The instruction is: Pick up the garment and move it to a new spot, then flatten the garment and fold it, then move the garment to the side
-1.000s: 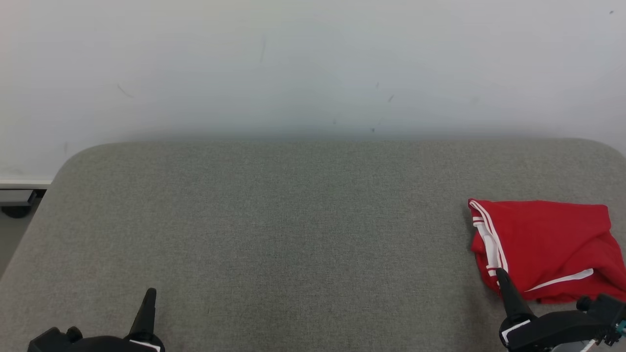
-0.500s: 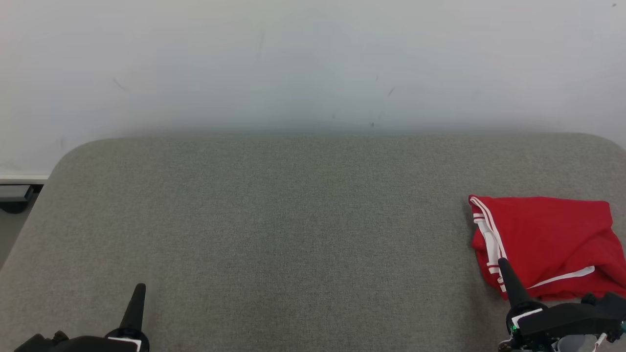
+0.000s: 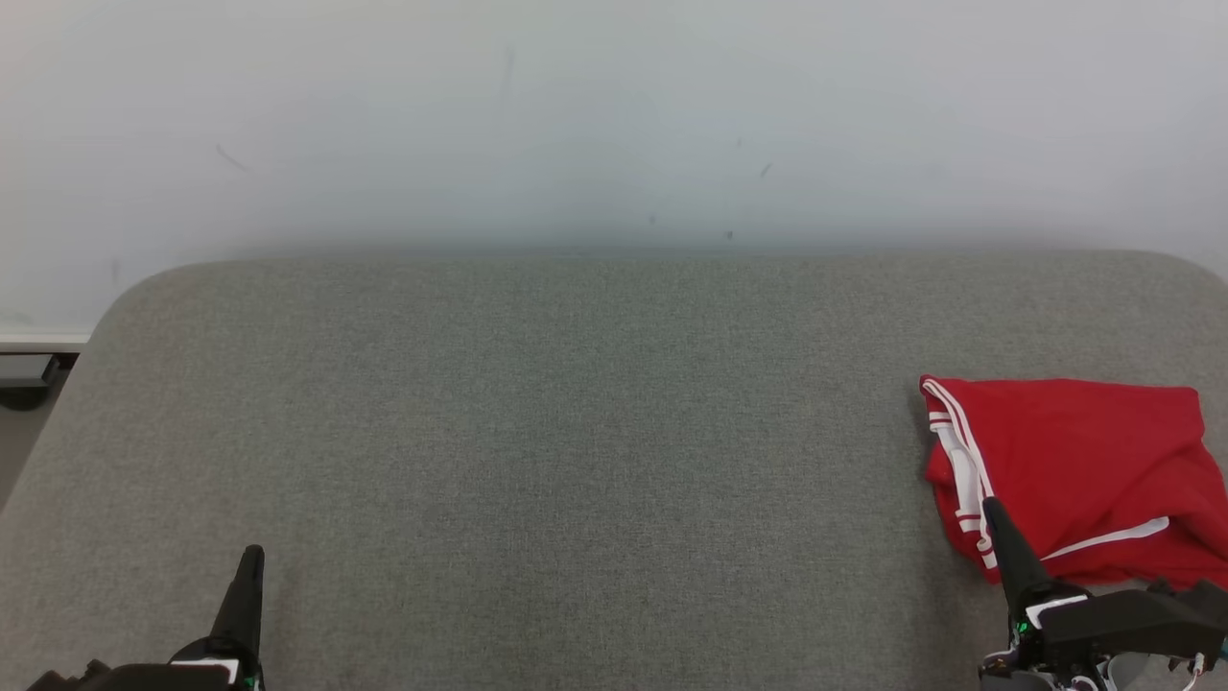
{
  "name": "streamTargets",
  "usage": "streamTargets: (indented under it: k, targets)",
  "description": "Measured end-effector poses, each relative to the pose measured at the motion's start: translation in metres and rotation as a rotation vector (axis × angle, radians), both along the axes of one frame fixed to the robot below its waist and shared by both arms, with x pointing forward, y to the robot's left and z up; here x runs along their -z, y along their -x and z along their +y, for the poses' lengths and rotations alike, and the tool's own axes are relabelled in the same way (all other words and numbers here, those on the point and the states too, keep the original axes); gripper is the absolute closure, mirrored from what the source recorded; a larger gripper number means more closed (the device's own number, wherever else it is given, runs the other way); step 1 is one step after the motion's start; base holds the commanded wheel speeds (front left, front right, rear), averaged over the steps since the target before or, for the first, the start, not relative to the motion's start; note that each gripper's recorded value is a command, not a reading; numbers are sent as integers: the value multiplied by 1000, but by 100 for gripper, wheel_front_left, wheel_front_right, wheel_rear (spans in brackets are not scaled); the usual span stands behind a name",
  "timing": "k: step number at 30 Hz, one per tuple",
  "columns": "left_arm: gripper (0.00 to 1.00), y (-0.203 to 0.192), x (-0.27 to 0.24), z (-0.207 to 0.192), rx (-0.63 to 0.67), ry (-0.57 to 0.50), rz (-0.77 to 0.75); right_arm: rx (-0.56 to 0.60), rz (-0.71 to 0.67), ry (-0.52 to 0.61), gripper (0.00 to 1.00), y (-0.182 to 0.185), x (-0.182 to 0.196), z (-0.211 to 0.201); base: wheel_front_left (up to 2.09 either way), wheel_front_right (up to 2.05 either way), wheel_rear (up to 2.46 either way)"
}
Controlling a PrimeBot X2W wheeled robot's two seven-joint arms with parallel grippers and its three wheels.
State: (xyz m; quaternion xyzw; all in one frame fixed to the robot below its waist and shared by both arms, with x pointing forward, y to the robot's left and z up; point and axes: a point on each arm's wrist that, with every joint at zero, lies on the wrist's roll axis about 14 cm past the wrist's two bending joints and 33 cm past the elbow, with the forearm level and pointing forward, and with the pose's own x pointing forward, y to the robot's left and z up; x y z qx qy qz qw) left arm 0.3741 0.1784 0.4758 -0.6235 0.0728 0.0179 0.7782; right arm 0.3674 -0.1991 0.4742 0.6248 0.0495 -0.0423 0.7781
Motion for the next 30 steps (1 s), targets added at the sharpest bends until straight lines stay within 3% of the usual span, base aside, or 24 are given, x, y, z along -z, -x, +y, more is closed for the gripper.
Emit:
streamTargets:
  k: [18,30]
  targets:
    - [100,-3,0,11,-64,206,-23,36,-35,-211,100,-10,-4,-4,0,0,0]
    - [100,-7,-5,11,-66,218,-42,40,-41,-230,100,-12,-6,-4,0,0,0]
